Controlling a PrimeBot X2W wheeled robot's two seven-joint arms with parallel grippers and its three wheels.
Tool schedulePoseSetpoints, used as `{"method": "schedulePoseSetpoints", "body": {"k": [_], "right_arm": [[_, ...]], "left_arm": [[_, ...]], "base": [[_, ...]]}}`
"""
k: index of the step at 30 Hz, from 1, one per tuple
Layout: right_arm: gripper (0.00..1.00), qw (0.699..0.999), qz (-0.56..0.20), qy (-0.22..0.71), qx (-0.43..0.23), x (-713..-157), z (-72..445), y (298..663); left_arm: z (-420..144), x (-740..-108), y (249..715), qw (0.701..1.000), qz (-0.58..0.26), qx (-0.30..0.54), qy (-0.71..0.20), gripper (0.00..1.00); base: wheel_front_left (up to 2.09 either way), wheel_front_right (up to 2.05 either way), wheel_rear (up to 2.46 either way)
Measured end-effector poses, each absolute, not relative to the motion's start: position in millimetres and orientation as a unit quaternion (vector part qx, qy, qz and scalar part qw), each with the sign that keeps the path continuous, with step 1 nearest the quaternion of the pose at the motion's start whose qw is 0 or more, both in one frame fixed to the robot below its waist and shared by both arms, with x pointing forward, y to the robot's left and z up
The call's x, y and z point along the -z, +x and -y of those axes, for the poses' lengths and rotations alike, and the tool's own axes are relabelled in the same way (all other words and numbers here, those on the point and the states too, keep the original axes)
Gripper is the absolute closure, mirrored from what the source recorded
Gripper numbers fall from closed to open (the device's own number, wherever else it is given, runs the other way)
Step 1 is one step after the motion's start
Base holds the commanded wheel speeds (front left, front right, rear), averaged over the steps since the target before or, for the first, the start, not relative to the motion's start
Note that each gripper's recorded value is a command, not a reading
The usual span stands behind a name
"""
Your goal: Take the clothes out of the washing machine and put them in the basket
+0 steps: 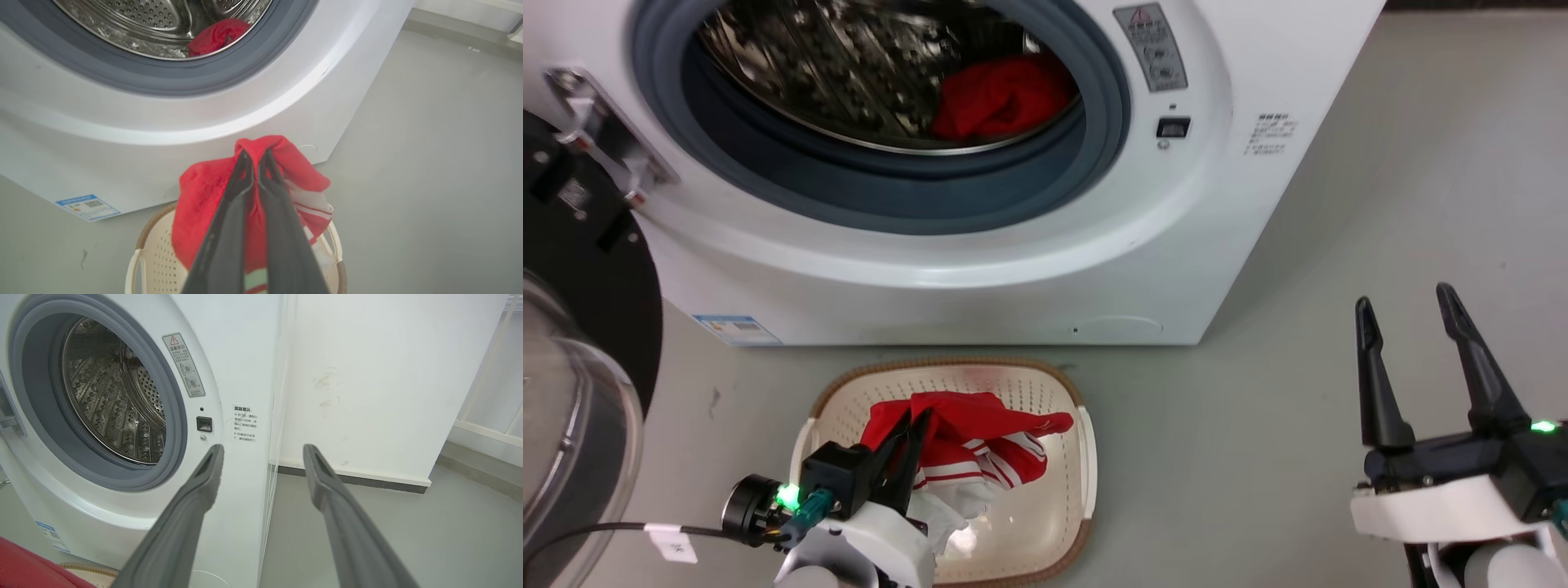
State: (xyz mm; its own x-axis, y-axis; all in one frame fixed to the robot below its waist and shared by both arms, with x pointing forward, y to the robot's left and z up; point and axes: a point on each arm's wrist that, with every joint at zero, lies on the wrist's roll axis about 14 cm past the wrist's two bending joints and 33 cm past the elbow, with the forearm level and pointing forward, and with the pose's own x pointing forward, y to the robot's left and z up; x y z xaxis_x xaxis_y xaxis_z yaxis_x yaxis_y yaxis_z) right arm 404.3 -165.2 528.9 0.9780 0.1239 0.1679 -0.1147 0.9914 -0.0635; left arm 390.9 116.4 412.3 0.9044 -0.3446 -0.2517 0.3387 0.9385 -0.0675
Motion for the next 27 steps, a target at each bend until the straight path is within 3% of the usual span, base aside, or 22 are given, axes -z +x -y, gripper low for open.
{"method": "schedulePoseSetpoints", "body": {"k": [14,27], "right_arm": [[0.0,0.998,0.045,-0.03,-0.045,-482.0,177.7,454.9],[0.0,0.999,-0.011,-0.035,-0.03,-421.8,192.8,481.5]], "left_arm": [[-114.1,-267.8,406.5,0.93,-0.319,0.182,0.002,1.0],[-119.5,-157.9,387.7,0.854,-0.471,0.214,0.063,1.0]], "base": [[0.0,0.0,0.0],[0.0,0.0,0.0]]}}
